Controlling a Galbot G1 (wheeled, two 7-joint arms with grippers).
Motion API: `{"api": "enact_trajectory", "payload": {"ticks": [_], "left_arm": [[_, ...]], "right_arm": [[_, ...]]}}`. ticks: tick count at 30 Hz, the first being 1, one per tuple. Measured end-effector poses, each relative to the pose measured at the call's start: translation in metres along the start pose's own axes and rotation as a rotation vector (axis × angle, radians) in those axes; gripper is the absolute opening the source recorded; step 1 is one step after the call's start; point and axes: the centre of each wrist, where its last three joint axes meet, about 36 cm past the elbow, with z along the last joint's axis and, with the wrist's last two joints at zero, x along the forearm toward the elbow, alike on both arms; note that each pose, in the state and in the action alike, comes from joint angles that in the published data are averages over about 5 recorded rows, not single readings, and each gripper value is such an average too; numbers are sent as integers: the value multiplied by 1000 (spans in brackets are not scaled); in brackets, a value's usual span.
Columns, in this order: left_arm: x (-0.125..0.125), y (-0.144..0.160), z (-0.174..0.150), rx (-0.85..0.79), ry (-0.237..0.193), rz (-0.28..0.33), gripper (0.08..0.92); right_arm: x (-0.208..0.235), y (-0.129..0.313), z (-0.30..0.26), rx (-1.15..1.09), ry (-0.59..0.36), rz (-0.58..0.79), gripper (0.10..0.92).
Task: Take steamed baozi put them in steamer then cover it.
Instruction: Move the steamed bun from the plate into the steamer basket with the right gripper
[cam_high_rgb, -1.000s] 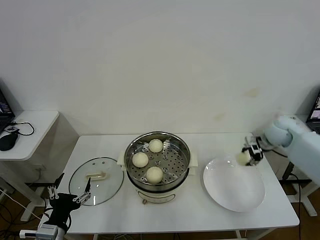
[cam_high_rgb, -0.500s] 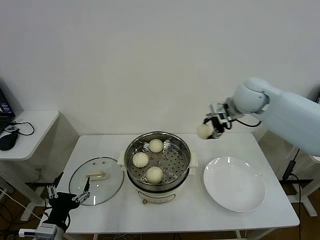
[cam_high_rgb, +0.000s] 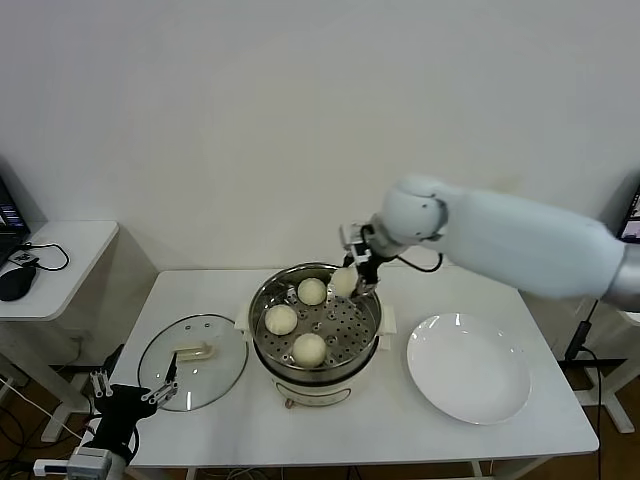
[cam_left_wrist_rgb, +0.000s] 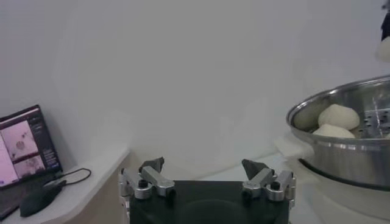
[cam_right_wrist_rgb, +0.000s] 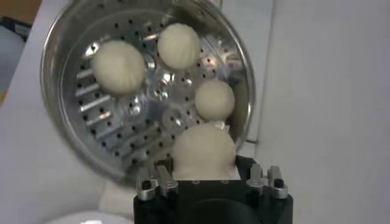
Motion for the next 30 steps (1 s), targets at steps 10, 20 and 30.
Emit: {"api": "enact_trajectory", "payload": {"ticks": [10, 20, 30], "left_arm": [[0, 0, -2, 0, -6, -1, 823], [-1, -1, -2, 5, -7, -2, 823], [-1, 0, -2, 4, -9, -3, 823]], "right_arm": [[-48, 13, -12, -39, 41, -56, 645], [-66, 21, -10, -59, 60, -73, 758], [-39, 14, -4, -68, 31, -51, 823]]}}
